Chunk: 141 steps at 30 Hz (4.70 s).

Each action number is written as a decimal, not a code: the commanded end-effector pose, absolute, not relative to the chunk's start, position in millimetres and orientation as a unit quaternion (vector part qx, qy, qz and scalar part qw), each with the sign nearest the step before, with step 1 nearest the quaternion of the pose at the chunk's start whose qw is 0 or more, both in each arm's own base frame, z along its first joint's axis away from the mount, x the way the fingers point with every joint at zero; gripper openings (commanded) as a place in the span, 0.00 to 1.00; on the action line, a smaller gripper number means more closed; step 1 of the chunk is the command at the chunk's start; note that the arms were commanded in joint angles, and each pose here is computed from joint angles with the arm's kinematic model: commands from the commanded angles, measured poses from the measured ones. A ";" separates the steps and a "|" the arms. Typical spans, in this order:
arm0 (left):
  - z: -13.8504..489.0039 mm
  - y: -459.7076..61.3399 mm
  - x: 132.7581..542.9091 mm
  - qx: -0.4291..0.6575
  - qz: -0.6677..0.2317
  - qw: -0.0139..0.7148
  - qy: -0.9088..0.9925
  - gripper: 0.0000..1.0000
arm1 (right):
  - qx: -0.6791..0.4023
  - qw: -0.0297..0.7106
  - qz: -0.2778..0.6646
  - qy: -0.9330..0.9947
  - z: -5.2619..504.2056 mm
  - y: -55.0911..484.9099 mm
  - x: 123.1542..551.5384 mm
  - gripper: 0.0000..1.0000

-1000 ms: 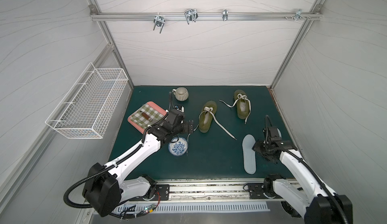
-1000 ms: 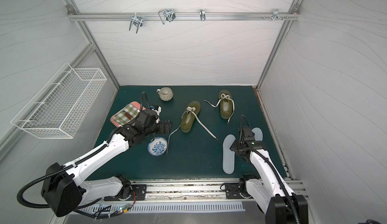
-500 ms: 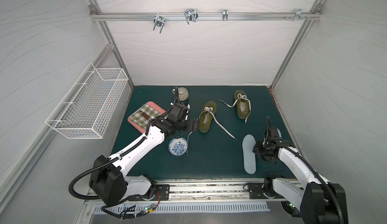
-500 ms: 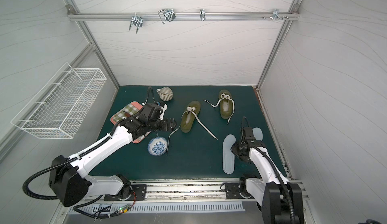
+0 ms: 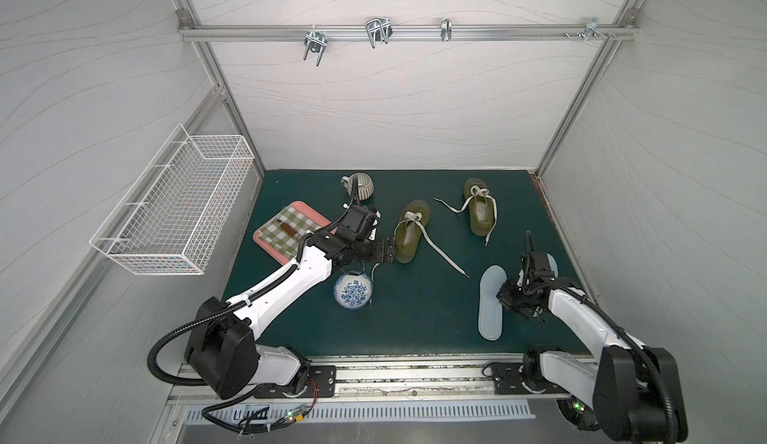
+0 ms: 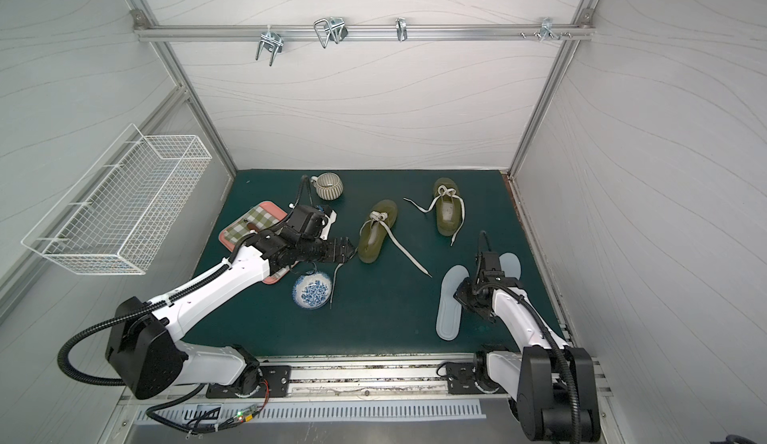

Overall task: Insert the insole into the shoe
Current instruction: Pick up the insole from the center of the board.

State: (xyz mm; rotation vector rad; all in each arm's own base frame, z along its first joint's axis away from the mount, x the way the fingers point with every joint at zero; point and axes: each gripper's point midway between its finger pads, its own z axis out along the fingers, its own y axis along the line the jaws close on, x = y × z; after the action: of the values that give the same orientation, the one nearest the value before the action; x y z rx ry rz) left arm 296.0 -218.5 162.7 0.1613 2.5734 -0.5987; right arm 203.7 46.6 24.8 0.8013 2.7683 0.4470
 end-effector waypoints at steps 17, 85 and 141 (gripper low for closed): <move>216.2 -270.8 300.2 -0.018 -0.485 0.243 0.840 0.83 | -0.074 0.175 0.228 0.955 141.5 190.7 265.1 0.00; 178.6 -194.3 320.4 -0.246 -0.445 0.183 0.842 0.00 | -0.392 0.424 0.346 0.740 190.8 364.4 236.8 0.99; 163.0 -196.9 314.6 -0.275 -0.471 0.160 0.823 0.00 | -0.326 0.393 0.420 0.750 150.0 398.1 270.4 0.78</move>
State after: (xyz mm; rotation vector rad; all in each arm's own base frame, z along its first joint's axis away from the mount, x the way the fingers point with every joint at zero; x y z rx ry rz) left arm 313.1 -193.1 161.0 -0.7788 2.3637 -1.2993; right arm 261.9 399.6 130.5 -0.8415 1.9633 1.1161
